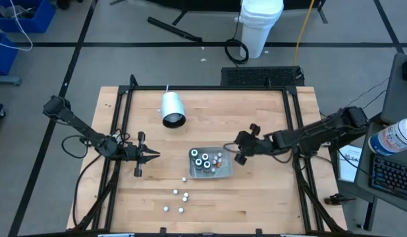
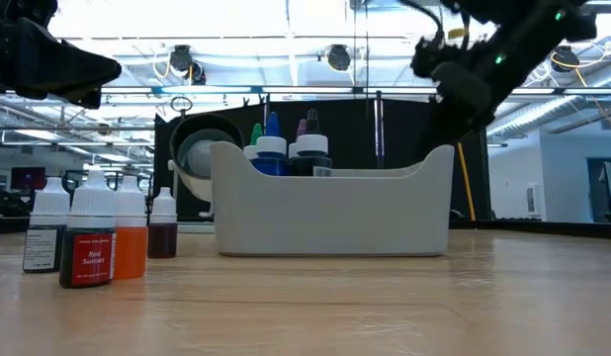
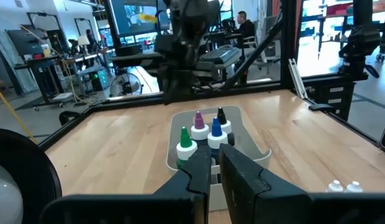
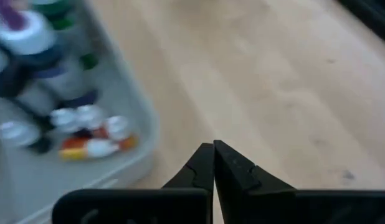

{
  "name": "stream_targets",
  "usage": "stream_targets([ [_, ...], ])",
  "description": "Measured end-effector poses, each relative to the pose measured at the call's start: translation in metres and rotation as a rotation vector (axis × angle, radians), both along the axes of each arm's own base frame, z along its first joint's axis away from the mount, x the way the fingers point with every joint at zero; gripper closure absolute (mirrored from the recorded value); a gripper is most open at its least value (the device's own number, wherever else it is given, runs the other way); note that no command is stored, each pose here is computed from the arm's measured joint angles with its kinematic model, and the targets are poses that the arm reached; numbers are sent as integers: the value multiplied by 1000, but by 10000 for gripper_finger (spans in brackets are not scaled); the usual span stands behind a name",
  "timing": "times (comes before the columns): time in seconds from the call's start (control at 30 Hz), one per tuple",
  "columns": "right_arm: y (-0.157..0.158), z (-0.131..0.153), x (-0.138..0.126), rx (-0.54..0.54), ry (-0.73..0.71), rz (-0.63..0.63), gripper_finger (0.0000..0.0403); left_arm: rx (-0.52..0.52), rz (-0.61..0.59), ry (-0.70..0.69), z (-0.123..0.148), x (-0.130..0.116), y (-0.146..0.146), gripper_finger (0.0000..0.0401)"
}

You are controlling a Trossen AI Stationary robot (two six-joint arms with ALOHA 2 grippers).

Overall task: Pick & Place food coloring
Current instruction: Put the black food coloring bottle into the gray bin

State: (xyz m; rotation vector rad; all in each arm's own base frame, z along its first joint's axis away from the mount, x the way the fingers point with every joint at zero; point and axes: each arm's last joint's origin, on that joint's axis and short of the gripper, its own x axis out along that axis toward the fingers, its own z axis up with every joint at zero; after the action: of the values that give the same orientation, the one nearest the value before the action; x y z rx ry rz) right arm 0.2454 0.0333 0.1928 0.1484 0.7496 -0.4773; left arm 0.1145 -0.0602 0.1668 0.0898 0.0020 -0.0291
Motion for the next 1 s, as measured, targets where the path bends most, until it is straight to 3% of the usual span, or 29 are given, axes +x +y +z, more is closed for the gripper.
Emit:
stream_targets([
  [0.2,-24,-4,0,-65,-20,-70,402,-2,1,-3,0,0,0,359],
  [0.53,-47,-9,16,83,-63,95,403,10,10,-2,0,0,0,359],
  [1.0,-45,-43,37,136,-31,156,403,13,10,0,0,0,0,359],
])
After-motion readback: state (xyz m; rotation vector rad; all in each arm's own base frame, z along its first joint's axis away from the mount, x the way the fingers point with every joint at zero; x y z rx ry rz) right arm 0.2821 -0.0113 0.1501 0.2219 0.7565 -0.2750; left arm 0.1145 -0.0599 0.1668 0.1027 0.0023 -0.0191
